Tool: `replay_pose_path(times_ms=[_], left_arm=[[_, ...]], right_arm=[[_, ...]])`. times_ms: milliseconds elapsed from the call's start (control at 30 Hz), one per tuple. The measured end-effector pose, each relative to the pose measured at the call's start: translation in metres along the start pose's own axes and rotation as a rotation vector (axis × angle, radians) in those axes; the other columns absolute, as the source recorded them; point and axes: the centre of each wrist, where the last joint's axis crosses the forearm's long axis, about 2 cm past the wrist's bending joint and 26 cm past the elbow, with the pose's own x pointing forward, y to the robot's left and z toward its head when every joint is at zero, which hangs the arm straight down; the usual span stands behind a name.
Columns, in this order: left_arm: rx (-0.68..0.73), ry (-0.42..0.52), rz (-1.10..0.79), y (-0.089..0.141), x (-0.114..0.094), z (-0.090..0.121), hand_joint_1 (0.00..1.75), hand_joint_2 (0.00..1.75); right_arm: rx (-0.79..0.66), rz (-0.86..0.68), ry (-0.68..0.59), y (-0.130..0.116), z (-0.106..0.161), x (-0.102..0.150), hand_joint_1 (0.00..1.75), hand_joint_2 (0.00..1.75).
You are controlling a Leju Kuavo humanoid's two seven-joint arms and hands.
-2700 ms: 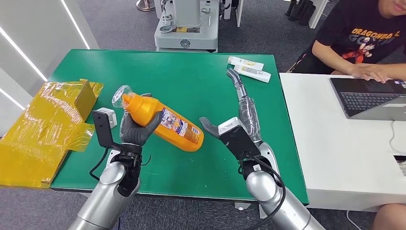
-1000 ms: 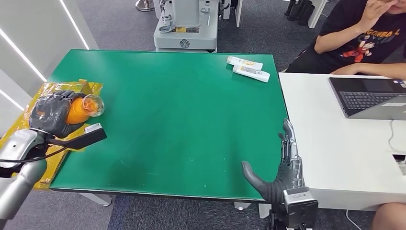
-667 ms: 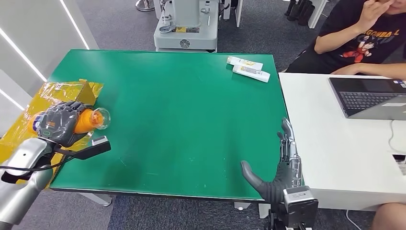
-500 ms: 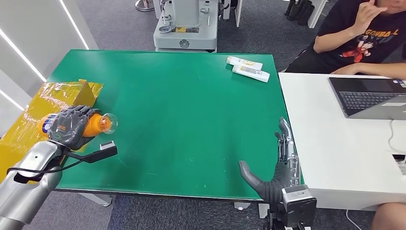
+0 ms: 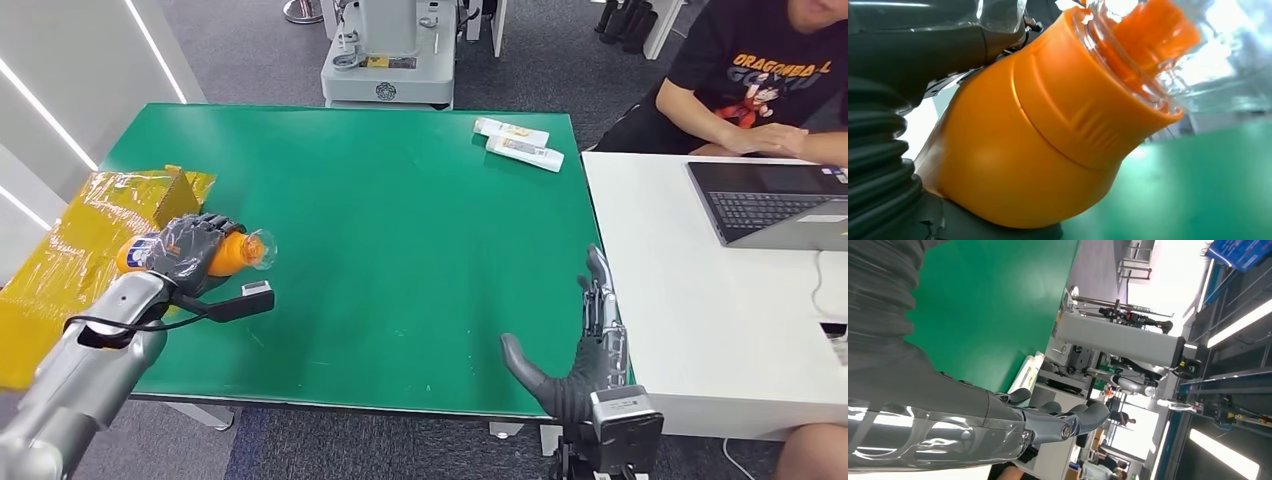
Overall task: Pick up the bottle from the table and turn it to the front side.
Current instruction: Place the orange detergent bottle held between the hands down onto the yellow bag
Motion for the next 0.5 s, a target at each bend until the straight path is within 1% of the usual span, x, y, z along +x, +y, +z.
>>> replay_pose_path(times_ms=[233, 400, 500], left_arm=[[-0.09, 0.018, 0.031, -0.002, -0.005, -0.011, 1.75, 1.75], [-0.146, 0.052, 0.048, -0.011, -0.009, -0.01, 1.75, 1.75], [-0.173, 0.08, 0.057, -0.02, -0.011, -0.005, 1.75, 1.75]], right_arm=[[-0.013, 0.004, -0.008, -0.001, 0.001, 0.002, 0.0, 1.75], [-0.021, 0.005, -0.016, -0.001, 0.003, 0.007, 0.0, 1.75], [-0.013, -0.005, -0.01, -0.001, 0.005, 0.008, 0.0, 1.75]])
